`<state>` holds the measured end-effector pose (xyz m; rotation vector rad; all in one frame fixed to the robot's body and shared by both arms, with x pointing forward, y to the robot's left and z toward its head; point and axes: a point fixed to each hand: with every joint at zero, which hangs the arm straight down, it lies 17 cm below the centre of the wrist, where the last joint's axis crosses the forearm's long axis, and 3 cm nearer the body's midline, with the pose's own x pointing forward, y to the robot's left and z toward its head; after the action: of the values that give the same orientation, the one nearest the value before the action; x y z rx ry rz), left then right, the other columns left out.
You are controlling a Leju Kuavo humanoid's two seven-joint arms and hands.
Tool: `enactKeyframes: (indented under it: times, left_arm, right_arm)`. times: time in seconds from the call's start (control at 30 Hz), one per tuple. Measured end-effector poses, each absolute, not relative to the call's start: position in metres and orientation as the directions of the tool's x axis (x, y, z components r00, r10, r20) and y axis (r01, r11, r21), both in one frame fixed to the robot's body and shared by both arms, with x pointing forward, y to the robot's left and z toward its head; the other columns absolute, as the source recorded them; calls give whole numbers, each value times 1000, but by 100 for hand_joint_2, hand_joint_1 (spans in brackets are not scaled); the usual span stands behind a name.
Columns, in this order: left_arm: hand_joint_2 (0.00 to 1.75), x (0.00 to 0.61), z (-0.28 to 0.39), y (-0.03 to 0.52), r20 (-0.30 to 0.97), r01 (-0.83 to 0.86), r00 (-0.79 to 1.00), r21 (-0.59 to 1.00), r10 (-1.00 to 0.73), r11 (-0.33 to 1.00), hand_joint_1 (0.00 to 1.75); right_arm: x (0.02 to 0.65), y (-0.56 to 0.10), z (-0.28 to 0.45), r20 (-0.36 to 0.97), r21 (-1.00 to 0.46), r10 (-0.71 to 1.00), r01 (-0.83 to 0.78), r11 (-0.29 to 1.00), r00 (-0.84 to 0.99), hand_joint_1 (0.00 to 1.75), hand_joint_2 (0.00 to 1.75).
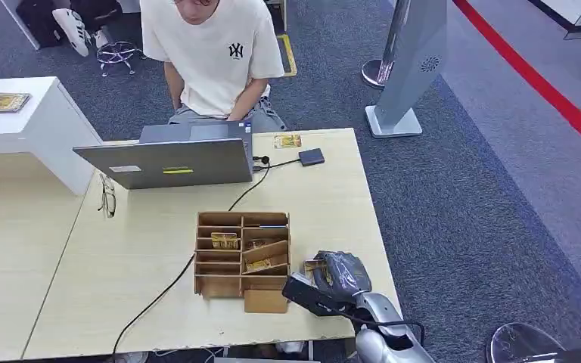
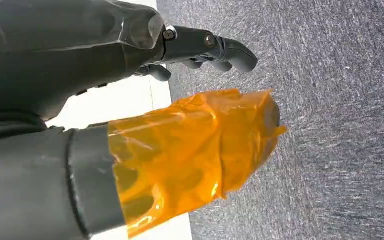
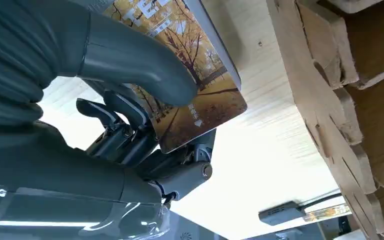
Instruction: Pass the card to the sensor for recognition and then transmit it.
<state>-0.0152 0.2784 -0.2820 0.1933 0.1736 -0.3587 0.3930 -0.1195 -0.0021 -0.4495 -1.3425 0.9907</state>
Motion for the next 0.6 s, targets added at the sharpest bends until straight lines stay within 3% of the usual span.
enactKeyframes:
  times: [0.6]
  left_arm:
    - [0, -15, -282, 278, -202, 366, 921, 156, -333, 918, 0]
  right_arm:
    - [393, -120, -3, 593, -773, 801, -334, 540, -78, 175, 175]
